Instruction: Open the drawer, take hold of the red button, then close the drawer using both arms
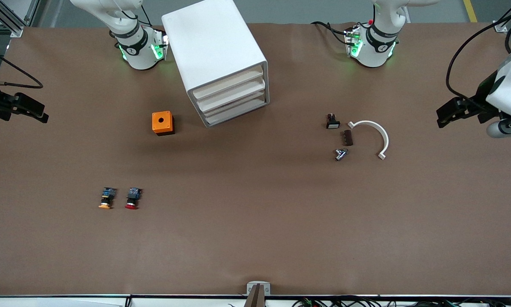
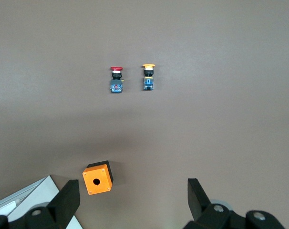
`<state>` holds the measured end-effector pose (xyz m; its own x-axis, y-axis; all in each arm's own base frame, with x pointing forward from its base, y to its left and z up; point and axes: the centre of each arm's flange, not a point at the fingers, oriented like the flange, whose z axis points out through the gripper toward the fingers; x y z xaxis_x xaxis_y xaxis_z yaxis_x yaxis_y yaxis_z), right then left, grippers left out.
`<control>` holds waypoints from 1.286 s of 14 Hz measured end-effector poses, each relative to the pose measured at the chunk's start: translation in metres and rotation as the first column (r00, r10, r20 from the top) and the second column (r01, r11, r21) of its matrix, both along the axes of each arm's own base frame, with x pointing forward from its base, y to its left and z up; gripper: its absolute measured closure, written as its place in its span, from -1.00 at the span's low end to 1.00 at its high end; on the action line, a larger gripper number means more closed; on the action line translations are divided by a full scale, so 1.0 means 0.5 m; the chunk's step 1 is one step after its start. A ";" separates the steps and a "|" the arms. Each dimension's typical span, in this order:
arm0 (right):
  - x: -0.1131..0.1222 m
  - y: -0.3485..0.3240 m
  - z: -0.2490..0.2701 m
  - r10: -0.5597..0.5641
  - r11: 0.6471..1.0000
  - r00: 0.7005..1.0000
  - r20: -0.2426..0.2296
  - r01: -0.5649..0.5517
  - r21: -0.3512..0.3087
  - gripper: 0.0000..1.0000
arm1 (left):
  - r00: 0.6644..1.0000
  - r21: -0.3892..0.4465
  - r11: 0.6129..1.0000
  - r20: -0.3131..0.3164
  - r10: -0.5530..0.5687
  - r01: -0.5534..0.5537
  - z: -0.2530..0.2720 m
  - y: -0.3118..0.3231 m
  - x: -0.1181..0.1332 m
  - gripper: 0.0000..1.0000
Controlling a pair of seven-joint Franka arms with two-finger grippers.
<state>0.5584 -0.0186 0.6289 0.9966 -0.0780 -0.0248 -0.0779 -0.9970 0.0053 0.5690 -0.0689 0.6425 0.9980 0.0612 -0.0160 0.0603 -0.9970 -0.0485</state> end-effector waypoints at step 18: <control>0.000 0.003 0.001 0.002 1.000 1.000 0.002 -0.002 0.000 -1.00 | 0.999 -0.024 1.000 -0.049 -0.002 0.001 -0.008 0.004 -0.117 -0.99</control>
<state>0.5584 -0.0172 0.6294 0.9969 -0.0755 -0.0227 -0.0754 -0.9971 0.0054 0.5104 -0.0667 0.6385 0.9961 0.0584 -0.0668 0.0567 -0.9980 -0.0280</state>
